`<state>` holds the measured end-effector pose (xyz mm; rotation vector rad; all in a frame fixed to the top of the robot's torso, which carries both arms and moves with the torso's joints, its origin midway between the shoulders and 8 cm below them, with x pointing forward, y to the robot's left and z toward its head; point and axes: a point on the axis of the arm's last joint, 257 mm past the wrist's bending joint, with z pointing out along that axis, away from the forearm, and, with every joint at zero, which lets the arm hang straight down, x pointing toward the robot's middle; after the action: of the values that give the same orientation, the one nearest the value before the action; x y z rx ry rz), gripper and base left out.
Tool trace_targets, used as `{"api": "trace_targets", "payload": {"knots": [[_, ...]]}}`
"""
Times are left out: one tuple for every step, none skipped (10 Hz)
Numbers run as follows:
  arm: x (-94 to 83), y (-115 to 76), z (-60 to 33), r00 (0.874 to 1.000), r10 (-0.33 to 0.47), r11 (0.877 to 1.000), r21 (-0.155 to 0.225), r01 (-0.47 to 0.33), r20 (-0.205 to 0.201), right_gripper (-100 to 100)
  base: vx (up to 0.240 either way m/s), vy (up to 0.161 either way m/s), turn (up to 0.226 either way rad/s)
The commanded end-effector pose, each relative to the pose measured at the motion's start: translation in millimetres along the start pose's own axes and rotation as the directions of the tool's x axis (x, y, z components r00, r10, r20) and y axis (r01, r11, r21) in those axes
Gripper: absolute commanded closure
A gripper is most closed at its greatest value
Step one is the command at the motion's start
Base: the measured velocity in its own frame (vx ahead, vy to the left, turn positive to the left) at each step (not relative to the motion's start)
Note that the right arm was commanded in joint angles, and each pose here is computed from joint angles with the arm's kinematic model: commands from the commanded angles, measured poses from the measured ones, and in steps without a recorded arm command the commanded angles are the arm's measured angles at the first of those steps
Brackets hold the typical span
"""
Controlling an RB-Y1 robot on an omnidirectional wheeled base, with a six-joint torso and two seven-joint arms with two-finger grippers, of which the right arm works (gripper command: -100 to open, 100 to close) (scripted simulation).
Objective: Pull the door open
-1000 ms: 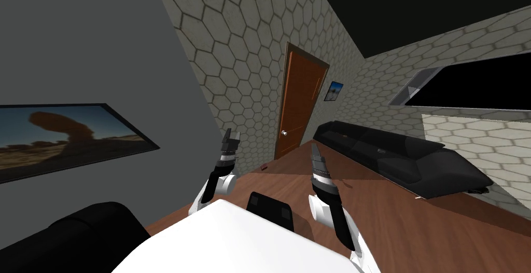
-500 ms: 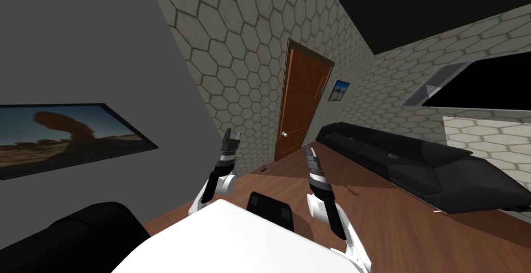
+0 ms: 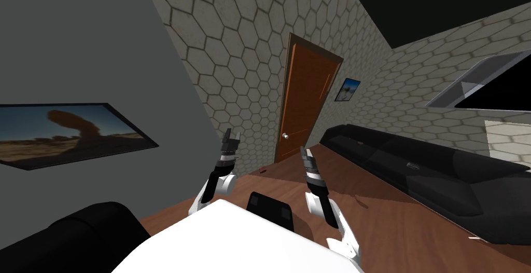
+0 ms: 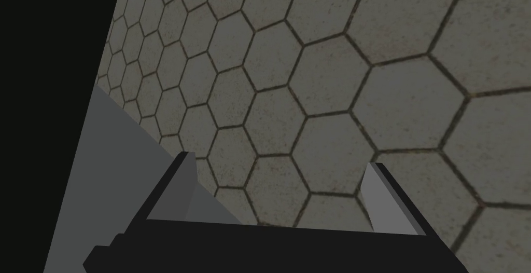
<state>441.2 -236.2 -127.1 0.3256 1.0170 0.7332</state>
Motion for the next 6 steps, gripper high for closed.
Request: {"api": "trace_targets", "payload": {"knots": [[9.1, -6.0, -4.6, 1.000, -0.020, 1.000, 0.009, 0.020, -0.016, -100, 0.045, -0.055, 0.031], [16.8, -11.5, -5.2, 0.998, -0.048, 0.999, 0.013, 0.049, -0.031, -100, 0.039, -0.046, 0.058], [17.9, -12.7, -6.0, 0.998, -0.048, 0.999, 0.016, 0.048, -0.034, -100, 0.033, -0.034, 0.036], [26.1, -18.8, -7.1, 0.996, -0.076, 0.997, 0.021, 0.077, -0.051, -100, 0.041, -0.034, 0.069], [32.7, -23.1, -7.2, 0.992, -0.104, 0.994, 0.021, 0.105, -0.065, -100, 0.064, -0.060, 0.120], [40.1, -28.2, -8.0, 0.988, -0.132, 0.991, 0.022, 0.134, -0.081, -100, 0.067, -0.090, 0.093]]}}
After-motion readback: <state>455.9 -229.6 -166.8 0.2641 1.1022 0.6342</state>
